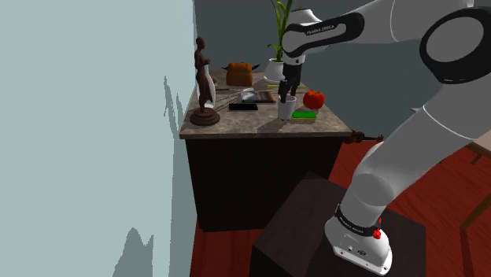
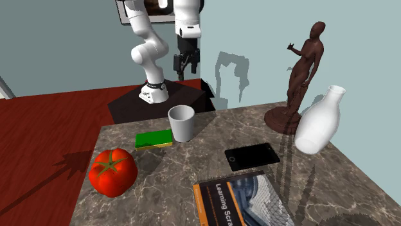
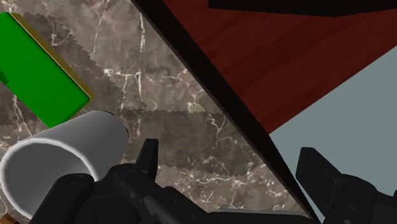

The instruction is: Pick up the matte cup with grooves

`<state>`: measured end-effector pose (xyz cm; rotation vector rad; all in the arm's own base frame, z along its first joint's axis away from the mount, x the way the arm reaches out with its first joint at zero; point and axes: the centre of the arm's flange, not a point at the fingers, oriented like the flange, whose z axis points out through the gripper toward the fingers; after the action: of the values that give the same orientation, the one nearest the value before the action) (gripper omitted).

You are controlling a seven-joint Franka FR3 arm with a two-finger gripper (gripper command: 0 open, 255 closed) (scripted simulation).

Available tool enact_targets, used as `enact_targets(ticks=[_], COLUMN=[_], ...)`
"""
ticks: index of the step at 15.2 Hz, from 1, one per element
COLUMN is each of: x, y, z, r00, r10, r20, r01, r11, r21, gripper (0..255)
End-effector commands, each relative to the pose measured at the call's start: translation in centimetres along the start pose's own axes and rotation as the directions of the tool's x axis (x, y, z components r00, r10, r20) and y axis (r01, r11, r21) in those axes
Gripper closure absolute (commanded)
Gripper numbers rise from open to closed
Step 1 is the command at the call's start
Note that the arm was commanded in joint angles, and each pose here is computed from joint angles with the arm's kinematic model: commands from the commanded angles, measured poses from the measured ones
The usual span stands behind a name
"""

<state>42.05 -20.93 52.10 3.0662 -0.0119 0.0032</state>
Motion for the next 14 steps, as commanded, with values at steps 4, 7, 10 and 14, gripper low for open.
enact_targets(ticks=[4,7,10,14], x=[3.5,5.6,7.7,7.7], y=[5.0,8.1,11.1,11.0], z=[2.8,4.5,6.2,7.8], r00=[1.0,1.0,1.0,1.0], r10=[-0.005,-0.008,-0.01,-0.01], r20=[0.007,0.011,0.015,0.015], r01=[0.005,0.007,0.01,0.01], r11=[1.0,1.0,1.0,1.0], r21=[0.005,0.008,0.011,0.012], gripper=[0,0,0,0])
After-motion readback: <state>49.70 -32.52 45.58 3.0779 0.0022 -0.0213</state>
